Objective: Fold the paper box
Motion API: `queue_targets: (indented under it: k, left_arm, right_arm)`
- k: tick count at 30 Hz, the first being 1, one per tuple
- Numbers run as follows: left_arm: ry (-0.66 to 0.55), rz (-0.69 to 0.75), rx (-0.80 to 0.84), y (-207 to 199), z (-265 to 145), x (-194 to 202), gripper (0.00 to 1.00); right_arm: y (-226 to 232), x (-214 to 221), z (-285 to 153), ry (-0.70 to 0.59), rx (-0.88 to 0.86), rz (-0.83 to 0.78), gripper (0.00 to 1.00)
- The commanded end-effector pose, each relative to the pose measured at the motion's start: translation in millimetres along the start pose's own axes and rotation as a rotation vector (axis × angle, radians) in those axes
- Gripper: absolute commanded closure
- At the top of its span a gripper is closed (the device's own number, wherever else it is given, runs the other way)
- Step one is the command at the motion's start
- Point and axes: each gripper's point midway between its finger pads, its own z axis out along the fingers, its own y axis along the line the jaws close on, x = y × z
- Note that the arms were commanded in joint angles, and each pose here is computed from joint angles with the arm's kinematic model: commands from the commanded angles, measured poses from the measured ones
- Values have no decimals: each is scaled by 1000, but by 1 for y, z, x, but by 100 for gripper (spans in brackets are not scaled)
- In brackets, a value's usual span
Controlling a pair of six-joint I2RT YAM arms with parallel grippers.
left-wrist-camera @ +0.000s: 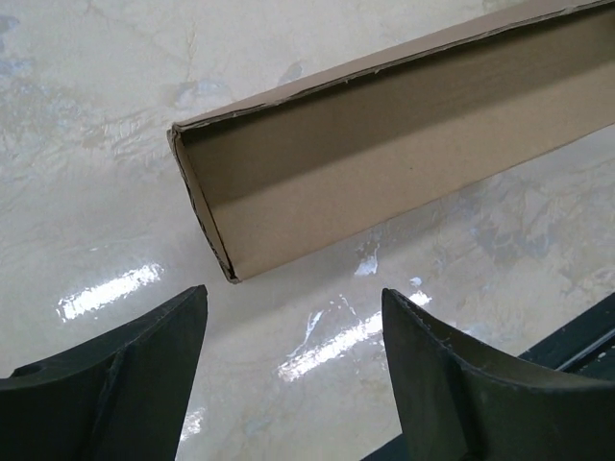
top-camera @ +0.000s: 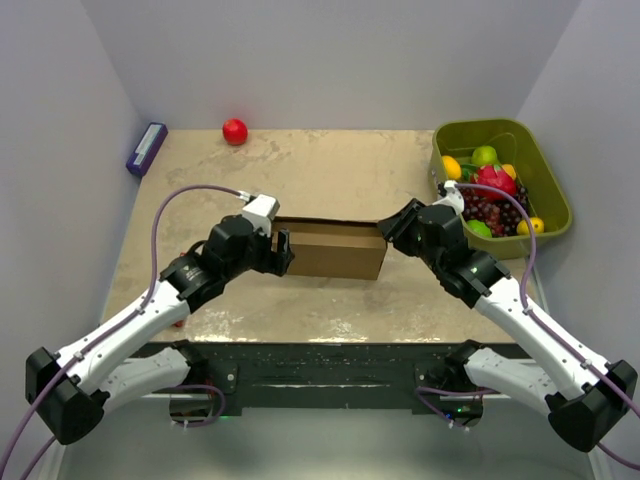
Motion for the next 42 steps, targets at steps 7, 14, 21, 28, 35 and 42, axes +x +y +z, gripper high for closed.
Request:
queue_targets:
  k: [7,14,21,28,35,42]
  left_arm:
    - [-155,-119,72,-16,-43,-80,26]
    - [-233,-138,42,13,-38,-111,34]
    - [-250,-156,39,20,-15,-117,44]
    - [-266,-183,39,28,2,-122,50]
    - [-196,-207,71,28,17,-96,63]
    - [-126,-234,77,30,24,-58,69]
  right_arm:
    - [-21,14,2,28,65,-36,58]
    - [-25,13,-3,17,67,-46,58]
    - [-26,16,-2,27,65,-47,58]
    - [-28,16,-4,24,69,-49,58]
    - [-29,16,-3,22,75,-51,58]
    - [-31,18,-2,24,81,-54,58]
